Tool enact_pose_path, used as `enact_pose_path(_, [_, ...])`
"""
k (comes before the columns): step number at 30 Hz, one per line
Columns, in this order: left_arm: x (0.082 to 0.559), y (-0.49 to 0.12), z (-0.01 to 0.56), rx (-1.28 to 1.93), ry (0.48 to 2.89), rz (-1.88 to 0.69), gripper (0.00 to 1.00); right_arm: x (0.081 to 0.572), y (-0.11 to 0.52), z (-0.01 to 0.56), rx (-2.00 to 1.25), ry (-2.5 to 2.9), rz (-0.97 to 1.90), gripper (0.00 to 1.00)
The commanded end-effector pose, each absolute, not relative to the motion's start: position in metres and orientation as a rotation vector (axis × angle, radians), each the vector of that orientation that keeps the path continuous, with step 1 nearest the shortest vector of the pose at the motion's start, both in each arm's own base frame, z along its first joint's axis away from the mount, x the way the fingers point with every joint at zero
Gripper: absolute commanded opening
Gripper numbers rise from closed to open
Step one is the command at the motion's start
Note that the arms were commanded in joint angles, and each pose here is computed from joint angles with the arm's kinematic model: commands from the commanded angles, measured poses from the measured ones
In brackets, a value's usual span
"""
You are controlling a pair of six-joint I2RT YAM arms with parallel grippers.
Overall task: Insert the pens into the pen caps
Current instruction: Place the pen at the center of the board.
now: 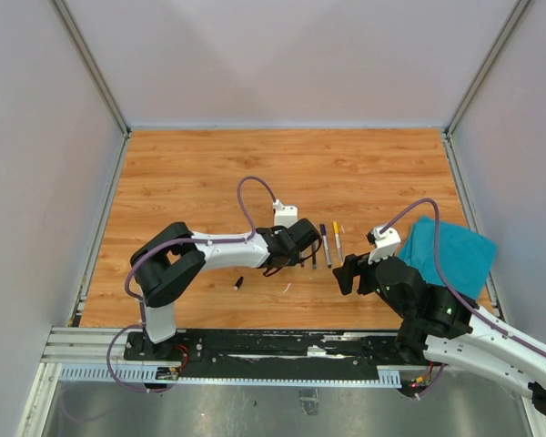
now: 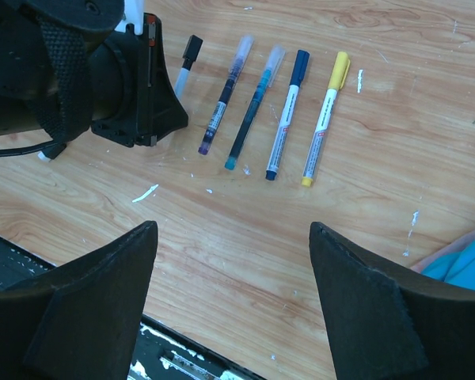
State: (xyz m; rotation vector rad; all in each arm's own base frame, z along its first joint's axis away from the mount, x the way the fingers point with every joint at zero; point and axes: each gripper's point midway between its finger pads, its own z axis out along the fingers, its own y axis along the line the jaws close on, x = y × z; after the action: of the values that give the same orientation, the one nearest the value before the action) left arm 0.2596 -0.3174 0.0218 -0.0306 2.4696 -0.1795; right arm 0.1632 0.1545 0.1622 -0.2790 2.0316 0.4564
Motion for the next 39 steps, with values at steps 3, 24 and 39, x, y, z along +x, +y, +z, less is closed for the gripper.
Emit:
enact_pose_path(3, [0.2666, -0.3165, 0.011, -0.027, 2.466, -0.099, 0.09, 0.1619, 0.1516, 0.1613, -0.258, 2.032, 0.455, 0.77])
enact_pose_path(24, [0.2637, -0.3139, 0.0077, -0.042, 2.473, -0.105, 0.18, 0.162, 0.1522, 0.1613, -0.25, 2.033, 0.46, 0.77])
enact_pose_path(39, [0.2628, -0.3211, 0.016, -0.097, 2.461, -0.189, 0.3, 0.1617, 0.1528, 0.1618, -0.253, 2.033, 0.463, 0.77])
